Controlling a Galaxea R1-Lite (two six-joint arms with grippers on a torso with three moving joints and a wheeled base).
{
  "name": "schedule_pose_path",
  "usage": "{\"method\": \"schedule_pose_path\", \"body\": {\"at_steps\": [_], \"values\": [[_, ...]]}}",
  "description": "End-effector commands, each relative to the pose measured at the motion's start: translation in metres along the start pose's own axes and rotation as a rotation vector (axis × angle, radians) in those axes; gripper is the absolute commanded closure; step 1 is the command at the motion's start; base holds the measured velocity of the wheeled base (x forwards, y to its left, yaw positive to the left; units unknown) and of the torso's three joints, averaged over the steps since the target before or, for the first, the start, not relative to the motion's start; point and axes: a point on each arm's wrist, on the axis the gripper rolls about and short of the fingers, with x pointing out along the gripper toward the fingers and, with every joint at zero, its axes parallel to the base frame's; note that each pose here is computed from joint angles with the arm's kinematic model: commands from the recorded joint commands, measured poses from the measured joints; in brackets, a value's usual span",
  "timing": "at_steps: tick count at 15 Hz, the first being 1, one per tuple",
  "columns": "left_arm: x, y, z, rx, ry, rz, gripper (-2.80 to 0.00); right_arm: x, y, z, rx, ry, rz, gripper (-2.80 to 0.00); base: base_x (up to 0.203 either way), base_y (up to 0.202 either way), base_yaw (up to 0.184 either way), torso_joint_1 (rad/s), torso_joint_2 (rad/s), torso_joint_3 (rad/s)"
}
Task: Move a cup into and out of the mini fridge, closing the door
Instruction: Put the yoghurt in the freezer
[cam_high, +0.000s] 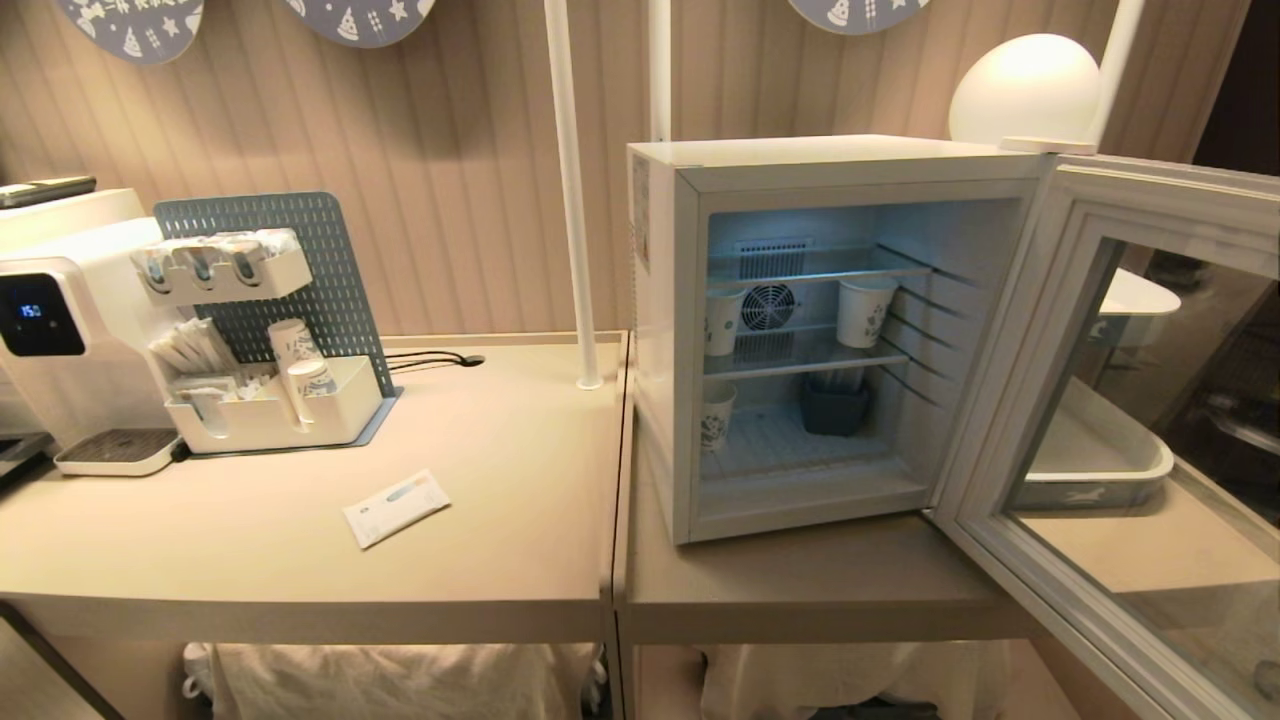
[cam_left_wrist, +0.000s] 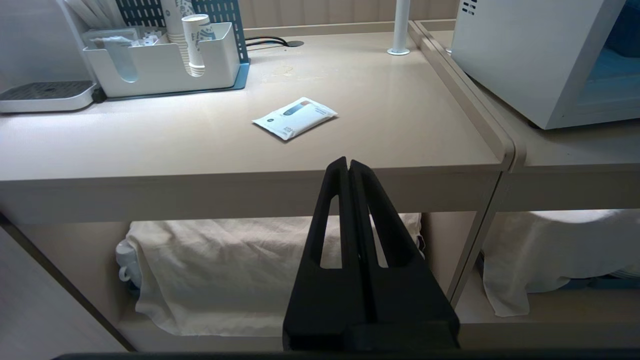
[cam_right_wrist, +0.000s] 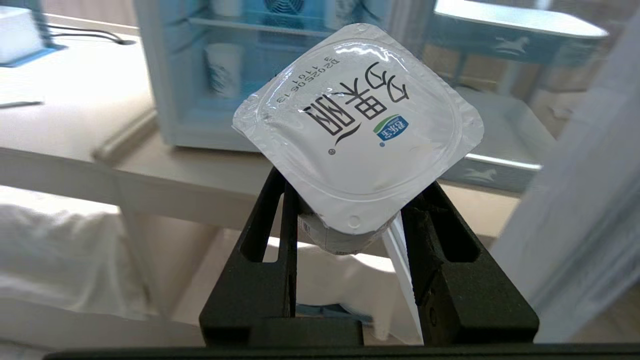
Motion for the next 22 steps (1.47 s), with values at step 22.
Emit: {"method": "schedule_pose_path", "body": {"at_steps": [22], "values": [[0.0, 0.0, 0.0, -0.001, 0.003, 0.001, 0.0, 0.43, 0.042, 0.002, 0.071, 0.34, 0.144, 0.0, 0.0, 0.0, 0.0, 0.0, 0.0, 0.0]]}}
